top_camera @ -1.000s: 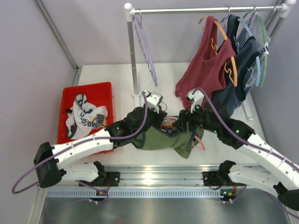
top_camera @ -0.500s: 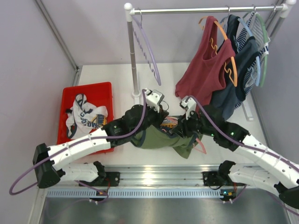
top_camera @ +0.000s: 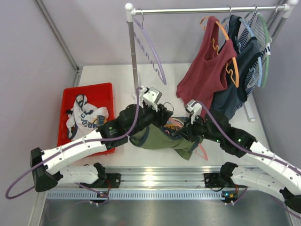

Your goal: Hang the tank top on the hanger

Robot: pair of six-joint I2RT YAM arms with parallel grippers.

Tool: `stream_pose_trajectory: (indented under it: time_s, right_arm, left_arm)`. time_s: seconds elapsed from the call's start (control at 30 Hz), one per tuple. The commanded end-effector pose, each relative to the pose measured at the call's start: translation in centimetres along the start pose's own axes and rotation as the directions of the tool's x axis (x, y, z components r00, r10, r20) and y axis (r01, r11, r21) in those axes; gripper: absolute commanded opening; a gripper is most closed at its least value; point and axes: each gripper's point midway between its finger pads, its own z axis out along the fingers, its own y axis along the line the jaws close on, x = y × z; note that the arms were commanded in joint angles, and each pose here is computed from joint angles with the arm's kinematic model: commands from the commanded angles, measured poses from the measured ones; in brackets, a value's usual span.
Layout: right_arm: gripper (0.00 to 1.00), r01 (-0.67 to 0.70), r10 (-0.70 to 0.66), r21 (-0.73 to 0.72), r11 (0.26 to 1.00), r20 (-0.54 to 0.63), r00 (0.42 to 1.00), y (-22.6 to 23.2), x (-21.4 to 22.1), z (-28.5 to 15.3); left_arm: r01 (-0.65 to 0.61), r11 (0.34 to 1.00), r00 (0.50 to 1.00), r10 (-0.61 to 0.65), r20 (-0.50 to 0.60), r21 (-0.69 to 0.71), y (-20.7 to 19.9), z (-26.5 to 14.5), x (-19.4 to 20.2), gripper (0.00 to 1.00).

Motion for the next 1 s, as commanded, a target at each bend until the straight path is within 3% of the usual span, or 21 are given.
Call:
stream_pose_trajectory:
  time_s: [0.0,0.27,0.6,0.7,0.97]
  right_arm:
    - [0.0,0.02,-0.016,-0.031,0.999,0.114,0.993,1.2,-3.0,-1.1]
    - [0.0,-0.005,0.004,0.009,1.0,0.156,0.988,0.8,-4.2,-3.4]
    - [0.0,-0.111,0.051,0.227,0.967,0.253,0.966,-2.1,-9.3,-8.3]
    - [0.0,-0.151,0.073,0.336,0.93,0.233,0.97,-3.5,-10.7,-9.0]
    - [0.0,-0.155,0.068,0.386,0.909,0.228,0.971,-3.8,-14.5,-9.1]
  left_arm:
    - [0.023,0.999,0.994,-0.026,0.102,0.027,-0.9,-1.4,-4.2,0.44]
    - [0.043,0.999,0.98,-0.045,0.194,0.014,-0.6,-4.5,-8.1,0.46]
    - [0.036,0.999,0.945,-0.039,0.325,0.012,-0.4,-10.0,-15.0,0.45]
    - [0.03,1.0,0.942,-0.03,0.333,0.006,-0.3,-10.8,-15.7,0.45]
    - [0.031,0.999,0.936,-0.037,0.35,0.022,-0.4,-12.0,-16.6,0.44]
